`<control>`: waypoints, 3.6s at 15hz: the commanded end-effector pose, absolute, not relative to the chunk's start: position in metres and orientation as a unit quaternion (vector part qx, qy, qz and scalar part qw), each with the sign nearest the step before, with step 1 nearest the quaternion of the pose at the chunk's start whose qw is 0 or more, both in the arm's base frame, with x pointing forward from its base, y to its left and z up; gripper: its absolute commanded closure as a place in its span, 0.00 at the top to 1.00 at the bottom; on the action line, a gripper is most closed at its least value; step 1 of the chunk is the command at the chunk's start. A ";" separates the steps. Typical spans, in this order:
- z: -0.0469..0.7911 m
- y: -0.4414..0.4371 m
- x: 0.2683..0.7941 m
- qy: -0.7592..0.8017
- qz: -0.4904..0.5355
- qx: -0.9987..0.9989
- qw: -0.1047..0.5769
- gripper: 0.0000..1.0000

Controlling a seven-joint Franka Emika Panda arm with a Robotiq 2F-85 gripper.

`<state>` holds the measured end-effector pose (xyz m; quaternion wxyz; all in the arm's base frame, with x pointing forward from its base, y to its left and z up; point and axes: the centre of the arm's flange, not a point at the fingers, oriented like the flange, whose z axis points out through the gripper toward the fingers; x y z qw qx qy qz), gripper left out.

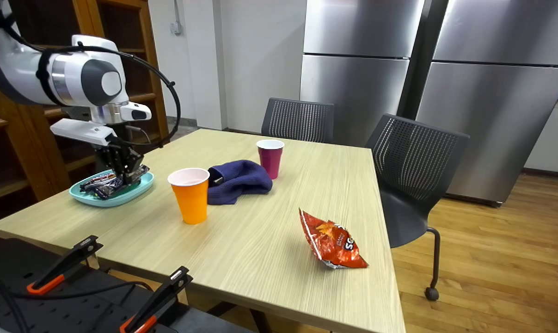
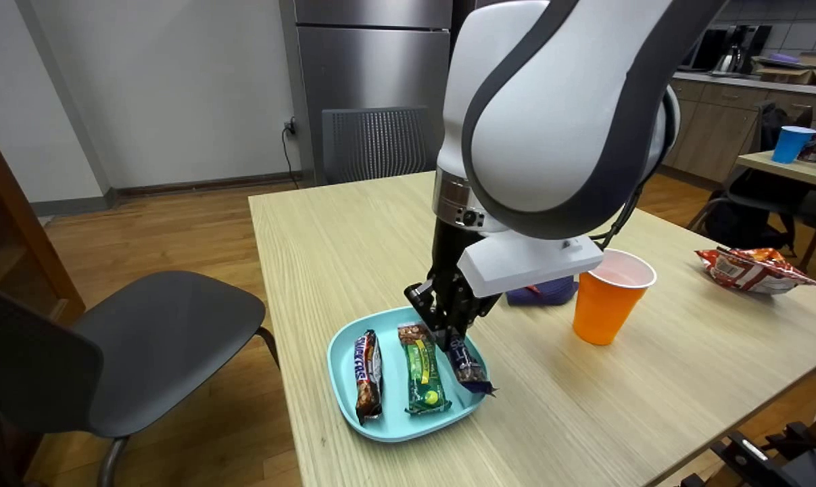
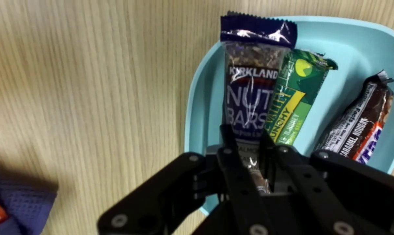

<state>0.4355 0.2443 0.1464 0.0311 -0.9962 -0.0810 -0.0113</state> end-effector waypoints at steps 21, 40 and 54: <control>0.131 0.261 0.452 -0.047 -0.001 -0.999 0.021 0.35; 0.230 0.233 0.462 0.028 -0.108 -0.994 0.018 1.00; 0.232 0.207 0.484 0.064 -0.114 -0.991 0.011 1.00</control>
